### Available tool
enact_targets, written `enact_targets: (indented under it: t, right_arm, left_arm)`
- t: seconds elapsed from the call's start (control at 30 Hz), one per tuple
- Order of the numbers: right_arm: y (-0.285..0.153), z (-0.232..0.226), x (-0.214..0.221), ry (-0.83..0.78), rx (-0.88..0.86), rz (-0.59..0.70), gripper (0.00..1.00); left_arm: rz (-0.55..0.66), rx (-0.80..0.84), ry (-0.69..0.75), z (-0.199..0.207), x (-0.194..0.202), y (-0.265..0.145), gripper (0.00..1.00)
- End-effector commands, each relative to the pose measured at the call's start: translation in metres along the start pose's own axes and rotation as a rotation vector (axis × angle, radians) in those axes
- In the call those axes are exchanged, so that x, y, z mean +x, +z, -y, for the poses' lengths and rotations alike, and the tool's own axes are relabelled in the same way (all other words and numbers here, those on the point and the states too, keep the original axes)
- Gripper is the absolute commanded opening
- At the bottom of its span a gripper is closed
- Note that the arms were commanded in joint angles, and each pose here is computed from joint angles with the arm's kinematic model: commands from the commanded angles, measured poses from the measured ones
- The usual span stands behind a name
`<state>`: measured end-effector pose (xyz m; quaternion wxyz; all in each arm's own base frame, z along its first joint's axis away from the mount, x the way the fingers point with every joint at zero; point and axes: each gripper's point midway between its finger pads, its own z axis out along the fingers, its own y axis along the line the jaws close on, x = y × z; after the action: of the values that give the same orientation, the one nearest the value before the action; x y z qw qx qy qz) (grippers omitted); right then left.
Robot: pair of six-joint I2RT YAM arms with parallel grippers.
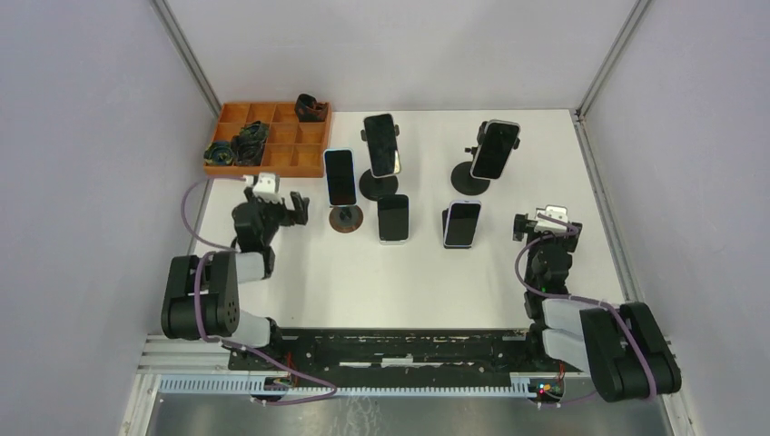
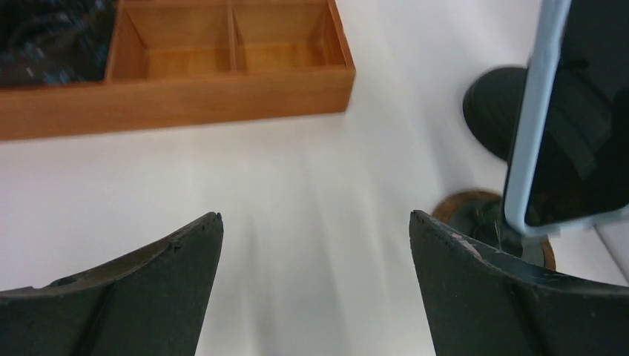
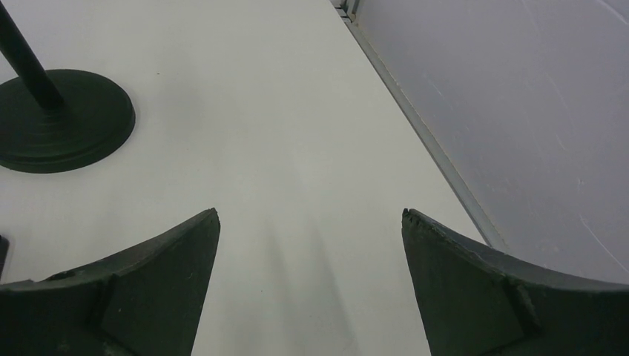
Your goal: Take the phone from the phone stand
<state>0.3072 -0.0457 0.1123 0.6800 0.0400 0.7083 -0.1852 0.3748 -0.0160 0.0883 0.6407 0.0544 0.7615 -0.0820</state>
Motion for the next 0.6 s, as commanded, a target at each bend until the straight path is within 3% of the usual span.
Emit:
enact_targets:
  t: [0.0,0.17,0.3,0.4,0.57]
  right_arm:
    - [-0.007,0.002,0.005,0.068,0.022,-0.052,0.98]
    - [-0.008,-0.007,-0.009,0.214,-0.013,-0.059,0.98]
    - [-0.005,-0.018,-0.021,0.323,-0.043,-0.122,0.98]
    - [-0.006,-0.027,-0.019,0.458,-0.035,-0.242,0.98]
    - [-0.018,-0.078,-0.028,0.469,-0.327,-0.344,0.98]
  left_arm:
    - [-0.072,0.041,0.033,-0.006,-0.06,0.026,1.0]
    - [-0.272,0.135,0.051,0.0,-0.077,0.03,1.0]
    - [-0.386,0.307,0.049,0.021,-0.089,0.026,1.0]
    - [-0.459,0.448,0.003,0.041,-0.085,0.02,1.0]
    - [-0.485,0.605,-0.067,0.064,-0.077,0.015,1.0]
